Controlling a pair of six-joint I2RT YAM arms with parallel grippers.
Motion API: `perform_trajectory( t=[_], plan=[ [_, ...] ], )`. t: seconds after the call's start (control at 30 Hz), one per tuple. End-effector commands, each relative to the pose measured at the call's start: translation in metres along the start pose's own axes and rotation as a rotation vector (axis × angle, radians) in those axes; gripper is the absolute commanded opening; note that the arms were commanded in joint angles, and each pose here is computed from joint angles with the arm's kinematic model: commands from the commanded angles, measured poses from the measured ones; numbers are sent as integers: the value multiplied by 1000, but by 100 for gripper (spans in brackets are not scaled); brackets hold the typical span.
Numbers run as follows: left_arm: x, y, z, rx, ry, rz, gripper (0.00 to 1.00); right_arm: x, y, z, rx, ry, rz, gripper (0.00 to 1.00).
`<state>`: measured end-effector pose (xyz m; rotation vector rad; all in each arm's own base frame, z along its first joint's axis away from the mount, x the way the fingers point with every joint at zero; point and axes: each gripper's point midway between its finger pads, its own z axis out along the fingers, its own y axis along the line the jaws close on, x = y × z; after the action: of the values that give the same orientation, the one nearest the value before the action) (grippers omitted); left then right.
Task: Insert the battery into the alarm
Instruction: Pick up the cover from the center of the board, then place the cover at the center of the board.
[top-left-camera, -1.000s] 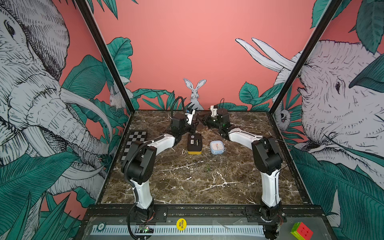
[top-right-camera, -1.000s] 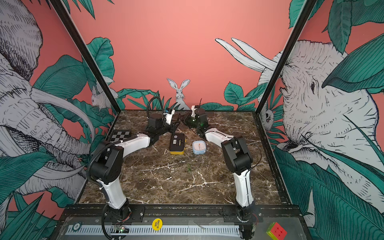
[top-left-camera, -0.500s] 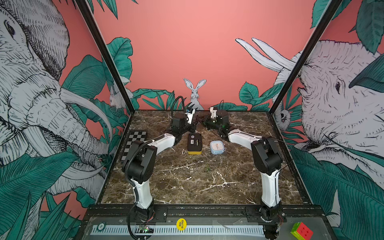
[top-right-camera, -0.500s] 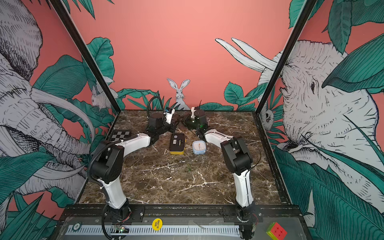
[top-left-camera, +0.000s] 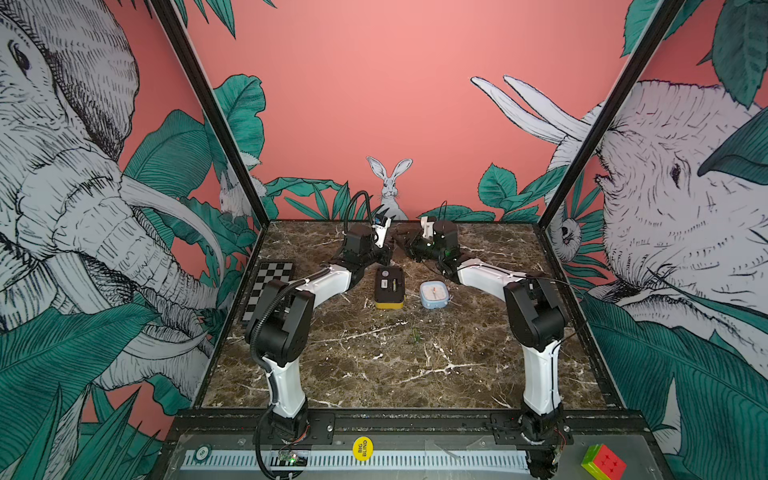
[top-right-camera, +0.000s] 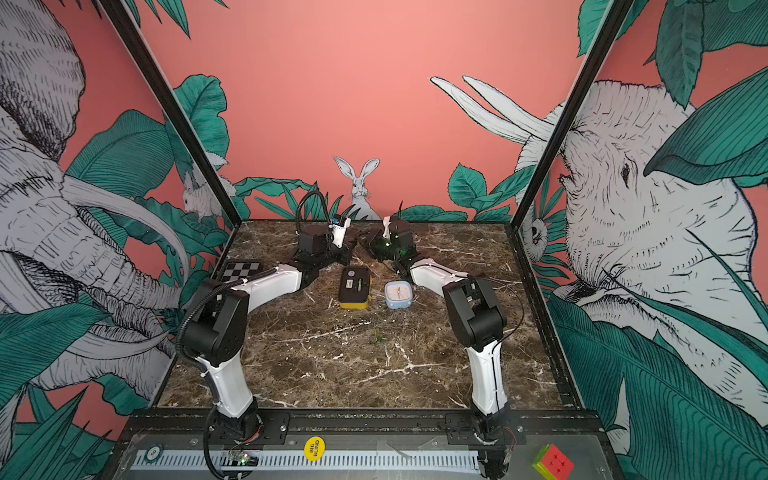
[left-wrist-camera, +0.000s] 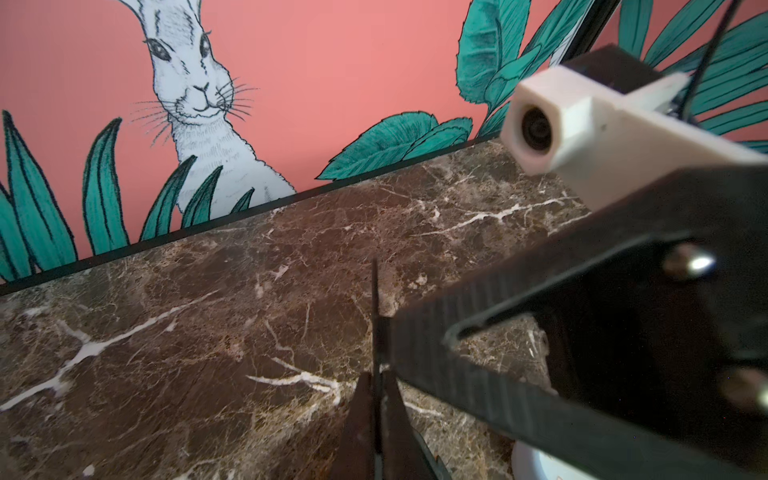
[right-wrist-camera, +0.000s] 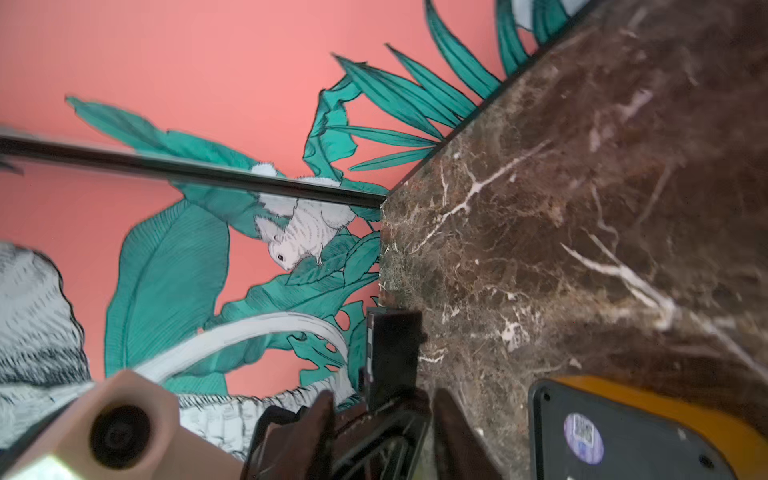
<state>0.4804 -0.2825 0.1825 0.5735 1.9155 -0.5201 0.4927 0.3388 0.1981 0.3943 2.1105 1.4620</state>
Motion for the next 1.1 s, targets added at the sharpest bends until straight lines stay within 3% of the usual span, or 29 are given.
perform_trajectory(
  t=[0.0,0.2,0.5,0.77,1.07],
  plan=[
    [1,-5,5,-70,62,88,0,-40,1,-47,110,-101,-101,58],
    [23,-16,25,-216,173,203,0,-76,-31,-117,328,-179,-195,64],
    [66,-59,69,-317,295,391,0,-79,-65,-180,528,-134,-315,65],
    [88,-71,103,-368,375,537,0,-59,-91,-188,568,-52,-341,65],
    [110,-66,95,-401,506,583,0,-52,-105,-175,542,-10,-313,65]
  ],
)
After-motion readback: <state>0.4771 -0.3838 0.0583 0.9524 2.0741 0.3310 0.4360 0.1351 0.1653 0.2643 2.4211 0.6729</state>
